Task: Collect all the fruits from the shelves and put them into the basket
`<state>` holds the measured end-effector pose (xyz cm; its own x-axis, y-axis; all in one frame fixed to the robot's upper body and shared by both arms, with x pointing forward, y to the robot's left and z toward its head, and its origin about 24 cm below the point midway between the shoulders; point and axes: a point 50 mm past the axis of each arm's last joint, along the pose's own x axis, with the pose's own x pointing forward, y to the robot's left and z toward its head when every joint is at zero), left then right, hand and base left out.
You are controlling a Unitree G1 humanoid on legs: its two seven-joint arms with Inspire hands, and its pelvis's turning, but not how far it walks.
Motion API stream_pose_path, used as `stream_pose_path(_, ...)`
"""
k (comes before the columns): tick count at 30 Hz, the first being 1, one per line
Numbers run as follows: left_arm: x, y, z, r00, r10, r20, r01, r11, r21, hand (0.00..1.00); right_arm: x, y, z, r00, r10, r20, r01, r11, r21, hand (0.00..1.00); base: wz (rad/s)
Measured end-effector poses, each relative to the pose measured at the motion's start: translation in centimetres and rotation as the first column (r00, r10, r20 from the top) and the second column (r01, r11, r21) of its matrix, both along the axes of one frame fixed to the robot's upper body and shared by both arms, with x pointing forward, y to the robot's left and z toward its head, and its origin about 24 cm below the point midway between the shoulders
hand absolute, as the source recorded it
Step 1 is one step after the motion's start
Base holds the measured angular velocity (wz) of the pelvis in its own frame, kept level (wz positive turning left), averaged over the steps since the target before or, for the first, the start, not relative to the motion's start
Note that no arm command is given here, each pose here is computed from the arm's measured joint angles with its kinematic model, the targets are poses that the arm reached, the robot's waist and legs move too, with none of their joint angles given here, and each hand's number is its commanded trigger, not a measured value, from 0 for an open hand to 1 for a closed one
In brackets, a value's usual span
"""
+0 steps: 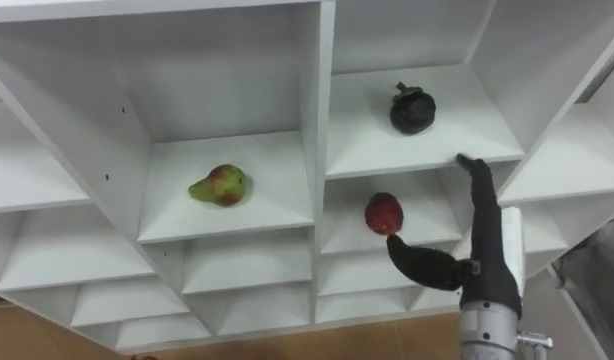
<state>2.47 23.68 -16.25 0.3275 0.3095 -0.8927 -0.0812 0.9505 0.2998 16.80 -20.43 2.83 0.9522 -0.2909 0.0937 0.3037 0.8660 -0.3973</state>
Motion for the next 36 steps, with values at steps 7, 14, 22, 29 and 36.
stream_pose_path(7, -0.4, 0.3, -0.1, 0.999, 0.033, -0.017, -0.033, 0.999, -0.001, 1.0, 0.1, 0.2, 0.6, 0.998, -0.021, 0.052, 0.023, 0.999, -0.039, 0.0, 0.0)
stream_pose_path(14, -0.4, 0.4, -0.1, 0.999, 0.005, -0.035, -0.005, 1.0, -0.004, 1.0, 0.6, 0.5, 2.8, 0.982, -0.029, 0.186, 0.036, 0.999, -0.036, 0.0, 0.0)
stream_pose_path(22, 1.0, 0.5, 0.0, 0.999, -0.042, -0.014, 0.042, 0.999, -0.001, 1.0, 1.2, 1.1, 3.4, 0.974, 0.006, 0.228, 0.01, 0.997, -0.07, 0.0, 0.0)
stream_pose_path(29, 1.7, 0.1, 0.0, 0.998, -0.056, 0.004, 0.056, 0.998, -0.013, 1.0, 1.1, 2.3, 2.9, 0.977, 0.064, 0.204, -0.052, 0.996, -0.065, 0.0, 0.0)
stream_pose_path(36, 1.6, 0.1, 0.0, 0.999, -0.054, 0.005, 0.054, 0.998, -0.016, 1.0, 1.2, 2.3, 2.9, 0.977, 0.097, 0.189, -0.081, 0.993, -0.088, 0.0, 0.0)
